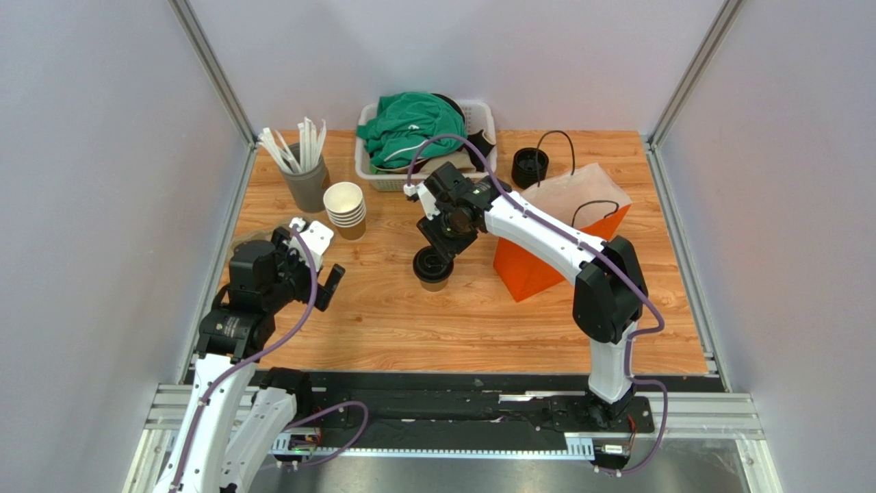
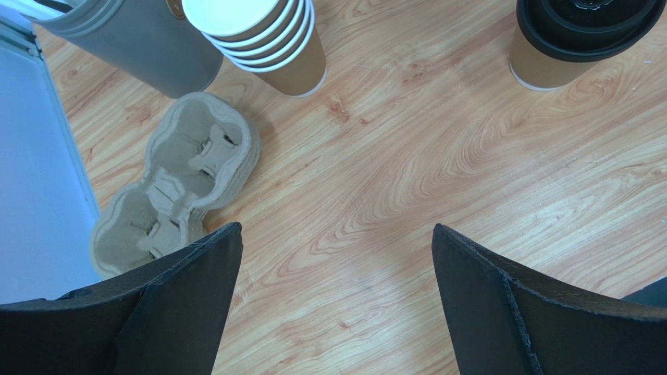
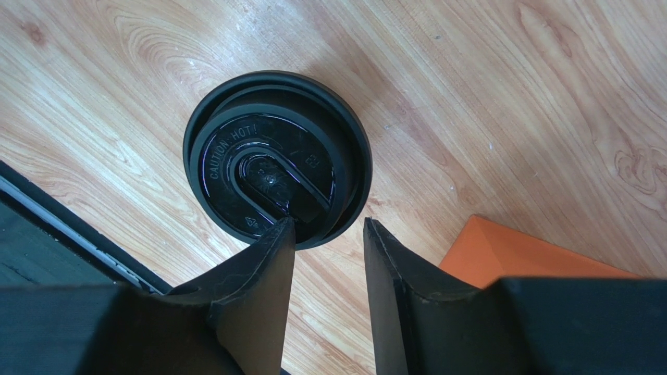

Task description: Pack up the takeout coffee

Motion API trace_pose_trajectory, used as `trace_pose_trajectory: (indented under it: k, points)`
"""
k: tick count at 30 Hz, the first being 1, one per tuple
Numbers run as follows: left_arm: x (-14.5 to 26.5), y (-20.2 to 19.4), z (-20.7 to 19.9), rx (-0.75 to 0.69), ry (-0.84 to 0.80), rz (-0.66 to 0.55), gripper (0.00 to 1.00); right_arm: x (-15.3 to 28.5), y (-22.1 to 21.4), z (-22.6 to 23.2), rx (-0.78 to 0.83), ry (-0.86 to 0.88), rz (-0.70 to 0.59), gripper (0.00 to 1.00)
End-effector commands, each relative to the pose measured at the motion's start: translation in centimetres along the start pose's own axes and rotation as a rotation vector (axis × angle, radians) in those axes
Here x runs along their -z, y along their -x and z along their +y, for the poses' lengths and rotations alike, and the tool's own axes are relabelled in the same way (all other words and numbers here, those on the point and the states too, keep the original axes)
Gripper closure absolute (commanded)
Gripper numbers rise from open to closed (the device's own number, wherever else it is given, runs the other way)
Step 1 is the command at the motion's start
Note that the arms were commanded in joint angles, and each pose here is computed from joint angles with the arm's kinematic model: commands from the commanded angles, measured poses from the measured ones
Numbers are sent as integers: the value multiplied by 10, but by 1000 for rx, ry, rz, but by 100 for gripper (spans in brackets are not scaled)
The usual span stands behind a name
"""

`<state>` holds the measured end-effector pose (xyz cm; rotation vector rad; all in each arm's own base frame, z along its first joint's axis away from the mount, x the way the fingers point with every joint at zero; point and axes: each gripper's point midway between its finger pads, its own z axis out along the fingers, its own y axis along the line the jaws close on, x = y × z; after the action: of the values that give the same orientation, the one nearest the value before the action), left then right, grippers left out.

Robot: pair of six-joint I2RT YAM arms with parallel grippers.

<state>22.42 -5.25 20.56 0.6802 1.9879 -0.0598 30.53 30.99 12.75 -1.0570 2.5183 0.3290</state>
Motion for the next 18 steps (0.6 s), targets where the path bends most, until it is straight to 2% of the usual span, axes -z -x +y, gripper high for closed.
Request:
trace_pose_trajectory:
  k: [1,9,18]
  points:
    - [0,4,6,-2,28,-22,1,-6,10,7,0,32,-22,60]
    - [-1,5,6,-3,29,-25,1,-10,8,9,11,29,1,73]
    - [0,4,7,-3,31,-24,1,-4,23,10,67,38,-14,78]
